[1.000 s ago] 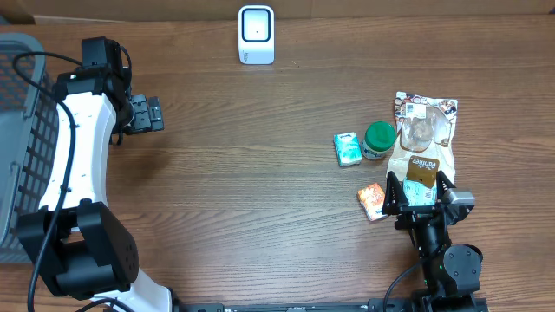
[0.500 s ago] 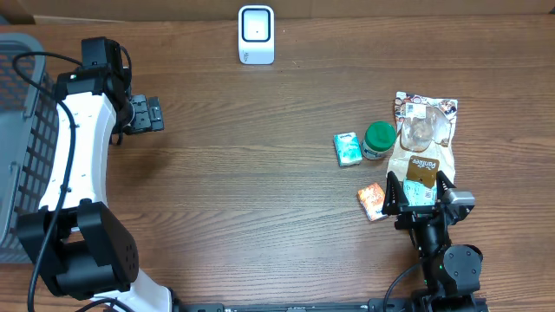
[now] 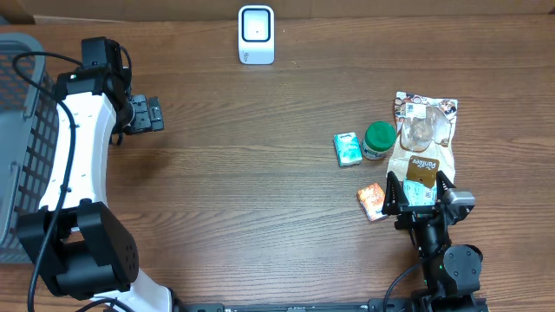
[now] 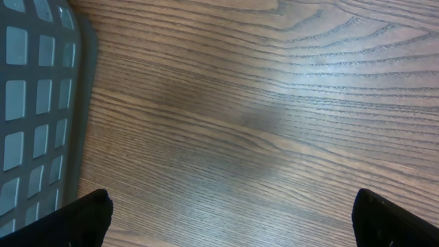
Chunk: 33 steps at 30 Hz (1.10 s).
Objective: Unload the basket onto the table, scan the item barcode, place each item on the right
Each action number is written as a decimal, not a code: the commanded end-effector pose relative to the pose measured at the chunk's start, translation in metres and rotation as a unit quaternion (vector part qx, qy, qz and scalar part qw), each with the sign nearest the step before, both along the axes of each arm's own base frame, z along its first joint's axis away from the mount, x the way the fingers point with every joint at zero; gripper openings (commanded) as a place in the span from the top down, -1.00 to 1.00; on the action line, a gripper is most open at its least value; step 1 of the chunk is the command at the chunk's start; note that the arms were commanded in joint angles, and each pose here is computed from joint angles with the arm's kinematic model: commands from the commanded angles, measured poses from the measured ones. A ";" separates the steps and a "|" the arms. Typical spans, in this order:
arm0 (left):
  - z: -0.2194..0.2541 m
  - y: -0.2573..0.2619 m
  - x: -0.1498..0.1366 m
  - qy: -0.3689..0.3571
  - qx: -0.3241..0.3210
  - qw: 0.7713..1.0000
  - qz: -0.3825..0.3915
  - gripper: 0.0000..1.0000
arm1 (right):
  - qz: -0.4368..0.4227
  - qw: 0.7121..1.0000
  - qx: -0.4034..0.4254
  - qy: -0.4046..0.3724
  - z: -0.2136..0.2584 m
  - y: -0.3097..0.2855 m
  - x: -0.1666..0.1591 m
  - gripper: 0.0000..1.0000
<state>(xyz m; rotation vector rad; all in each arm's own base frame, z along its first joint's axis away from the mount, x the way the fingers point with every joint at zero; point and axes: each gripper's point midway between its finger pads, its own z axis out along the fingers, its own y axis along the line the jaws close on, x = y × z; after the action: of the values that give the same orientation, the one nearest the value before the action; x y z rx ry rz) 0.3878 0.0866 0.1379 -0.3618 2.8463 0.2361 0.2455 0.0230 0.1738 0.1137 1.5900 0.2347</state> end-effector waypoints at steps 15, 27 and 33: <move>0.159 -0.017 -0.042 -0.218 0.030 0.975 -0.013 -0.99 | -0.002 1.000 -0.002 -0.002 -0.002 0.000 0.000 -1.00; 0.154 -0.023 -0.090 -0.319 0.043 0.947 -0.012 -0.99 | -0.002 1.000 -0.002 -0.002 -0.002 0.000 0.000 -1.00; 0.142 -0.054 -0.095 -0.499 0.003 0.864 -0.069 -0.99 | -0.002 1.000 -0.002 -0.002 -0.002 0.000 0.000 -1.00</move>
<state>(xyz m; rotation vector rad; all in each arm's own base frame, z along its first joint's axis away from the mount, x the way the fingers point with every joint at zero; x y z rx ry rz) 0.3045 0.0540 0.2841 -0.2594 1.9396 0.1177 0.2454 0.0228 0.1741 0.1143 1.5885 0.2343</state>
